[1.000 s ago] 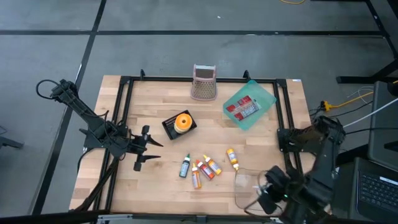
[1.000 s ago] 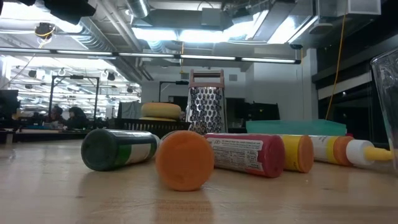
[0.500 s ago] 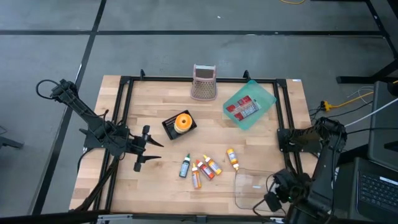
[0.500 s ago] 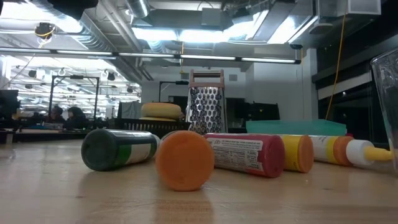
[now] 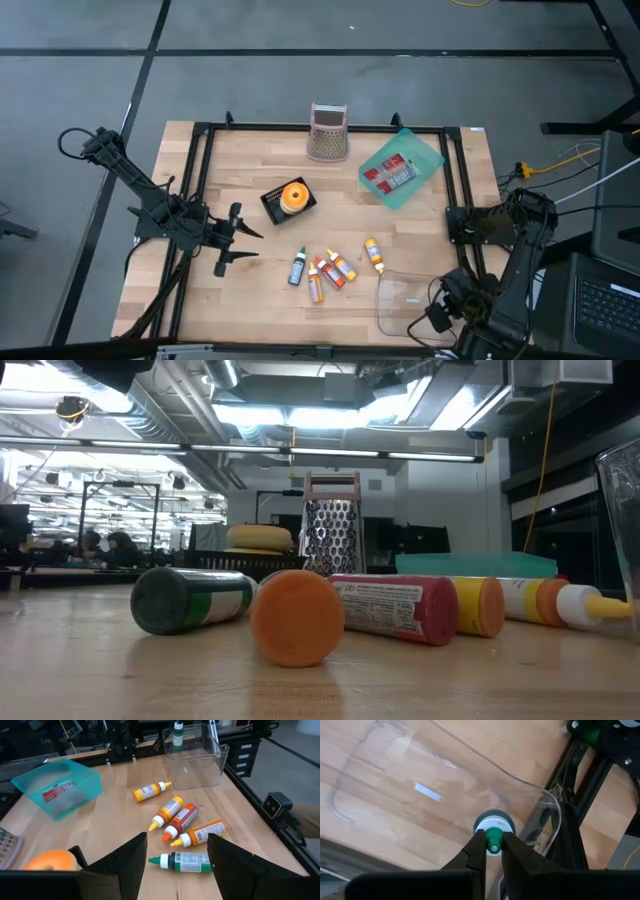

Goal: Pick & Place Food Item
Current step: Put the left green food coloring bottle into the transparent bin

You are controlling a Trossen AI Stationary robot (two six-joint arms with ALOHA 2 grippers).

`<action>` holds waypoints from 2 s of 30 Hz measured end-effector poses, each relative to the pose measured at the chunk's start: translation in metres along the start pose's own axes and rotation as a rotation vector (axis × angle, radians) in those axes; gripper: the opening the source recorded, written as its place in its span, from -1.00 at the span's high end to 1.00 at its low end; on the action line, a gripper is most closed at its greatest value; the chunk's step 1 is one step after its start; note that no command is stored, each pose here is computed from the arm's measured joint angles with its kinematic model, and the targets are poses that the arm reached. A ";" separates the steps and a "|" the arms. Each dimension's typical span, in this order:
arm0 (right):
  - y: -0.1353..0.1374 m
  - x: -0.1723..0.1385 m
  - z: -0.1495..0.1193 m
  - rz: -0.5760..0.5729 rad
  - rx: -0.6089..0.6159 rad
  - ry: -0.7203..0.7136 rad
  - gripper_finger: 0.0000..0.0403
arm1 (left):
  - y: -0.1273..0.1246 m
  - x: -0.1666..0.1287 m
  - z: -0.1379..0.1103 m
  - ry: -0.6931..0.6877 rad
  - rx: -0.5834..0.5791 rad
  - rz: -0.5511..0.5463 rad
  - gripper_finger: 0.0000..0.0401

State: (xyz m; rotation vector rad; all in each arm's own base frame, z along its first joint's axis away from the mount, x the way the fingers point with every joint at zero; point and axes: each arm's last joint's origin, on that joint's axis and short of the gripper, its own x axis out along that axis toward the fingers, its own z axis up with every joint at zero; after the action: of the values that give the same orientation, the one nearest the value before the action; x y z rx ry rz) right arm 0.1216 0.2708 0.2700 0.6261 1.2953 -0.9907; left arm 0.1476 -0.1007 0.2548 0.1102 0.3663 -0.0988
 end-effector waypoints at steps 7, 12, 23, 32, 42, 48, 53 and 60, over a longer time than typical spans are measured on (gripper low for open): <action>-0.001 0.013 0.002 -0.008 -0.006 -0.070 0.82 | 0.000 0.000 0.000 0.001 -0.022 0.000 -0.01; 0.004 0.024 -0.003 0.064 -0.005 -0.073 0.82 | 0.000 0.000 0.000 0.001 -0.025 0.000 -0.01; 0.012 0.034 0.000 0.140 0.010 -0.125 0.82 | 0.000 0.000 0.000 0.001 -0.025 0.000 -0.01; 0.010 0.035 0.001 0.112 0.006 -0.123 0.82 | -0.001 0.000 0.000 0.005 -0.031 -0.024 -0.01; 0.011 0.044 -0.001 0.137 0.008 -0.117 0.82 | -0.001 0.000 0.000 0.006 -0.032 -0.026 -0.01; 0.011 0.044 -0.001 0.138 0.009 -0.111 0.73 | -0.001 0.000 0.000 0.006 -0.032 -0.026 -0.01; 0.012 0.044 -0.003 0.143 0.011 -0.097 0.29 | -0.001 0.000 0.000 0.006 -0.032 -0.026 -0.01; 0.010 0.038 -0.001 0.100 0.005 -0.099 0.07 | -0.001 0.000 0.000 0.007 -0.038 -0.026 -0.01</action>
State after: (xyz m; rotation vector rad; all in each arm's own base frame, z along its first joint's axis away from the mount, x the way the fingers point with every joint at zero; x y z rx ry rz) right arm 0.1286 0.2667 0.2313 0.6316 1.1640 -0.9313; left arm 0.1475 -0.1015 0.2542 0.0679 0.3766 -0.1171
